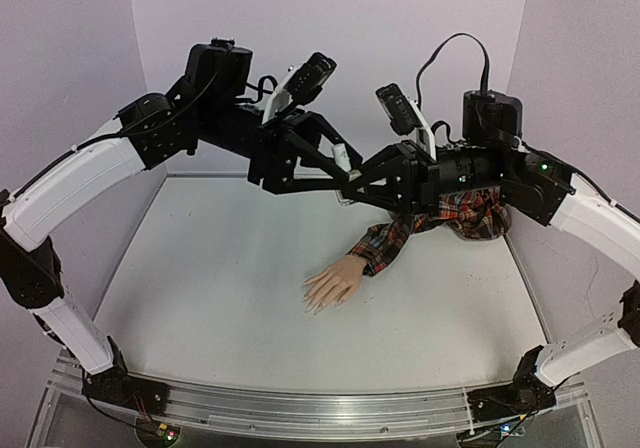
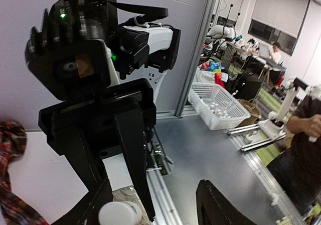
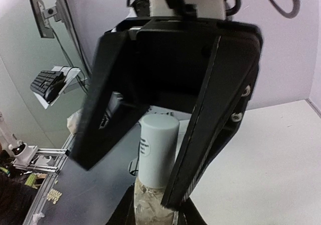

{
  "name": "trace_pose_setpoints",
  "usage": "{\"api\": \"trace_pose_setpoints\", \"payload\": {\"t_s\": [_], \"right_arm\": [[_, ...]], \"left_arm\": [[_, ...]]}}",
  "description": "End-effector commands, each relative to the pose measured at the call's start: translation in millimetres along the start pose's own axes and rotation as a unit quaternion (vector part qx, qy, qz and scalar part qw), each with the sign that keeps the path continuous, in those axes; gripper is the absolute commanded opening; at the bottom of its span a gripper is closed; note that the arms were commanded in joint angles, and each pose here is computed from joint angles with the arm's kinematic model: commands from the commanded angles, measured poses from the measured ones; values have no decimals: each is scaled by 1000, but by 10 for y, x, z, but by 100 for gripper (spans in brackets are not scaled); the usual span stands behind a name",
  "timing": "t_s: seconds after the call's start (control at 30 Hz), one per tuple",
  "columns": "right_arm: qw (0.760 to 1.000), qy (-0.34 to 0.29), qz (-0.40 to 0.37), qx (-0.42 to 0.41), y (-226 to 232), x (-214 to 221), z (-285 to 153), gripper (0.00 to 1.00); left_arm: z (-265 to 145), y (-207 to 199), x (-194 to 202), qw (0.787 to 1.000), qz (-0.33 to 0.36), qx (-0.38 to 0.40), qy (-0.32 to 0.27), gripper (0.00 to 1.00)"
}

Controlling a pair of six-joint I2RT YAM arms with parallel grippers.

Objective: Paint the nails
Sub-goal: Close the nail polish bottle cap on the nail polish bottle, then screw the nail polish bottle cap onto the nail polish bottle.

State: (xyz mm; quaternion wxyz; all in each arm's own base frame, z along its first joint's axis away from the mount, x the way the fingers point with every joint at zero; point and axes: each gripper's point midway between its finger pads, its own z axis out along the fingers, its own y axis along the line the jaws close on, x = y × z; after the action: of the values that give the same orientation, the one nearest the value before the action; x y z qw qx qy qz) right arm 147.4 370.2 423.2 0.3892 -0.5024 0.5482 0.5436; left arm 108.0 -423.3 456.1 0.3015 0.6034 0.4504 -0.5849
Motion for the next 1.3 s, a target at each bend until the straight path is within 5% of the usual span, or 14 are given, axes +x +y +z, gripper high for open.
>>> {"api": "trace_pose_setpoints", "payload": {"t_s": [0.0,0.17,0.33,0.73,1.0,1.27], "right_arm": [[985,-121,-109,53,-3,-762,-187,0],[985,-115,-107,74,-69,-648,-221,0],[984,-117,-112,67,34,-642,-289,0],[966,-108,-127,198,-159,-566,-626,0],[931,-95,-132,327,-564,-485,-849,0],[914,-85,-141,370,-800,-581,-796,0]], "left_arm": [[88,39,301,998,-41,-38,21,68],[-97,11,225,996,-22,-87,-5,82],[-229,395,286,983,-73,-165,-21,99],[-419,537,463,963,-120,-236,-59,99],[-1112,847,119,851,-247,-410,-218,94],[-704,889,-585,875,-193,-375,-237,89]]}}
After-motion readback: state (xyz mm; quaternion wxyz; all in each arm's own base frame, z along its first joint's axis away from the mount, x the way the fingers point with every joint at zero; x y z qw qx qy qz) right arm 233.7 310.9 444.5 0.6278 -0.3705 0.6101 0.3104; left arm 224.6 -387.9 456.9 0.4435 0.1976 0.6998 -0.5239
